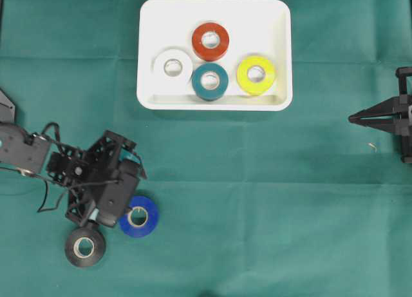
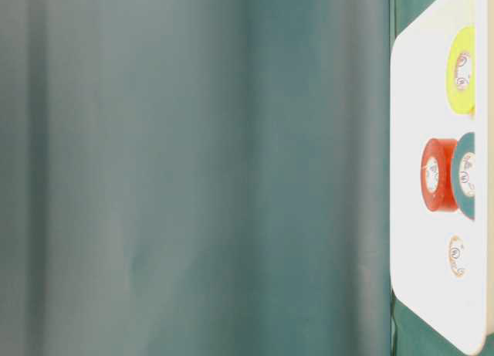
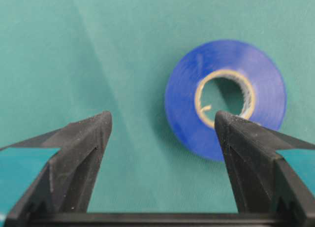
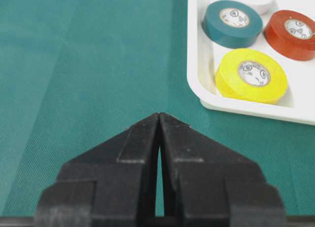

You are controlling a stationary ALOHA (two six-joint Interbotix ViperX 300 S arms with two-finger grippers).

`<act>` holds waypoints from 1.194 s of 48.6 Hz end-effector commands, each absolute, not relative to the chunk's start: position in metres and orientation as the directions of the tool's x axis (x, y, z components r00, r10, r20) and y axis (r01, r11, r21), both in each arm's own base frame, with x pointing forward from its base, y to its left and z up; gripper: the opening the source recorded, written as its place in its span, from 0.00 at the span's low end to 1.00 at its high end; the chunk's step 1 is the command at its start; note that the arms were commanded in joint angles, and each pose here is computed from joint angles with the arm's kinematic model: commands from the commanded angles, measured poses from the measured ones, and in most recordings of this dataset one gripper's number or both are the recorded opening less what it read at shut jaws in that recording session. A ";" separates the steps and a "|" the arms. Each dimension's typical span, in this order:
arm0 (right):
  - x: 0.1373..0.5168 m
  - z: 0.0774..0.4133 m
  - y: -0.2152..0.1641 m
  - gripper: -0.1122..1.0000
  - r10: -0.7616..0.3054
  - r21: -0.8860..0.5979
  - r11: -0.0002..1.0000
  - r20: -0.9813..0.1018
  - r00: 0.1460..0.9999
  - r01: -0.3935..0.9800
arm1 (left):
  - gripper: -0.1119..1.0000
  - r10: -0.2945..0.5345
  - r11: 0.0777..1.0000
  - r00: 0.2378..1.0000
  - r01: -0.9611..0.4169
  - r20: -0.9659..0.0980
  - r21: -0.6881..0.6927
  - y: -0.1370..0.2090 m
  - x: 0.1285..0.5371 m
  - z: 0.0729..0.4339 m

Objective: Put the tape into the white case with the left arm.
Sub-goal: 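Reach the left gripper down to the blue tape roll and grasp it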

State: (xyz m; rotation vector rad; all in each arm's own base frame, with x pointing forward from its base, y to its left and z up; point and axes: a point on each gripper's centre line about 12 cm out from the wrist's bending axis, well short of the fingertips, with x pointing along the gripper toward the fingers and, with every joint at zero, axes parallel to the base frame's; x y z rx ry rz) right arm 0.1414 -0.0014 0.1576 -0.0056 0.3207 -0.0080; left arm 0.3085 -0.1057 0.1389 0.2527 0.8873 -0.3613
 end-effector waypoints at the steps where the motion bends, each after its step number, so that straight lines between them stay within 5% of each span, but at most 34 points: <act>1: 0.143 0.161 -0.001 0.02 -0.009 -0.005 1.000 -0.303 0.953 0.007 | 0.85 -0.218 0.906 0.599 0.418 -0.770 0.069 -0.114 0.318 0.146; 45: 0.143 0.161 -0.001 0.02 -0.008 -0.005 1.000 -0.305 0.952 0.007 | 0.82 -0.208 0.879 0.549 0.468 -0.810 0.092 -0.124 0.334 0.112; 52: 0.143 0.161 -0.001 0.02 -0.008 -0.007 1.000 -0.305 0.952 0.007 | 0.72 -0.206 0.880 0.544 0.467 -0.813 0.090 -0.124 0.332 0.110; 58: 0.143 0.161 -0.001 0.02 -0.008 -0.005 1.000 -0.305 0.952 0.007 | 0.45 -0.205 0.879 0.543 0.468 -0.814 0.091 -0.124 0.331 0.110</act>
